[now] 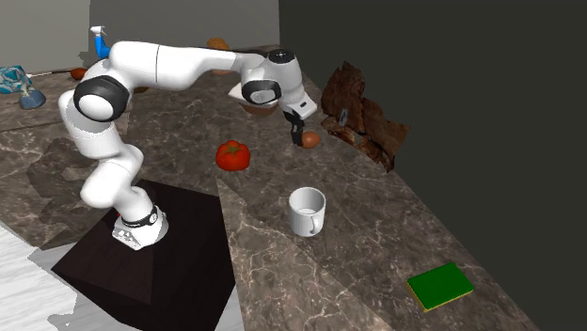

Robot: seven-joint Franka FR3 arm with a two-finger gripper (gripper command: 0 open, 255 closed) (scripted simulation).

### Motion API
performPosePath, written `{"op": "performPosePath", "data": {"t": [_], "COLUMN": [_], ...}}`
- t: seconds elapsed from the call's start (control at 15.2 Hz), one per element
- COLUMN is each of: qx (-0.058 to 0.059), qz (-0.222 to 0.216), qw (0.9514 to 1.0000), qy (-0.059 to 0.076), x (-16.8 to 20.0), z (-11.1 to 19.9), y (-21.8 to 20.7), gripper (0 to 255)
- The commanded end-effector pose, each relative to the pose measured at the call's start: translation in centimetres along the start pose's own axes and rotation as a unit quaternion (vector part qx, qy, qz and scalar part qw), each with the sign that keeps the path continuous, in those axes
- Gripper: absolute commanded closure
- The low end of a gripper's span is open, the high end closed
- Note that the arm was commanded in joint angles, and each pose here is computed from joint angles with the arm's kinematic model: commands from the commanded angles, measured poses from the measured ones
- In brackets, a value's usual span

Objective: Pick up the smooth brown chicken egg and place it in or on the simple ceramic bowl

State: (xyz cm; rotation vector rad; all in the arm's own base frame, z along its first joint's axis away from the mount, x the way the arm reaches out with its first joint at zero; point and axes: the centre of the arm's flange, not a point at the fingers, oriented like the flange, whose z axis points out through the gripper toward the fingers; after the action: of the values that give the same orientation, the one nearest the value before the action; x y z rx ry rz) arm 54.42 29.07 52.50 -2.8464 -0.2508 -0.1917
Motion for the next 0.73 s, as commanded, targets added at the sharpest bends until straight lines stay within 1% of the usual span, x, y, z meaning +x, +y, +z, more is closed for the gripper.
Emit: {"op": "performPosePath", "data": {"t": [0.0, 0.4, 0.66], "qx": [0.004, 0.004, 0.004], "qz": [-0.003, -0.003, -0.003], "qw": [1.0, 1.0, 1.0], "qy": [0.002, 0.002, 0.002], "x": [0.6, 0.6, 0.6], "z": [0.7, 4.1, 4.1], "y": [-0.7, -0.7, -0.7], "gripper": [0, 0, 0]}}
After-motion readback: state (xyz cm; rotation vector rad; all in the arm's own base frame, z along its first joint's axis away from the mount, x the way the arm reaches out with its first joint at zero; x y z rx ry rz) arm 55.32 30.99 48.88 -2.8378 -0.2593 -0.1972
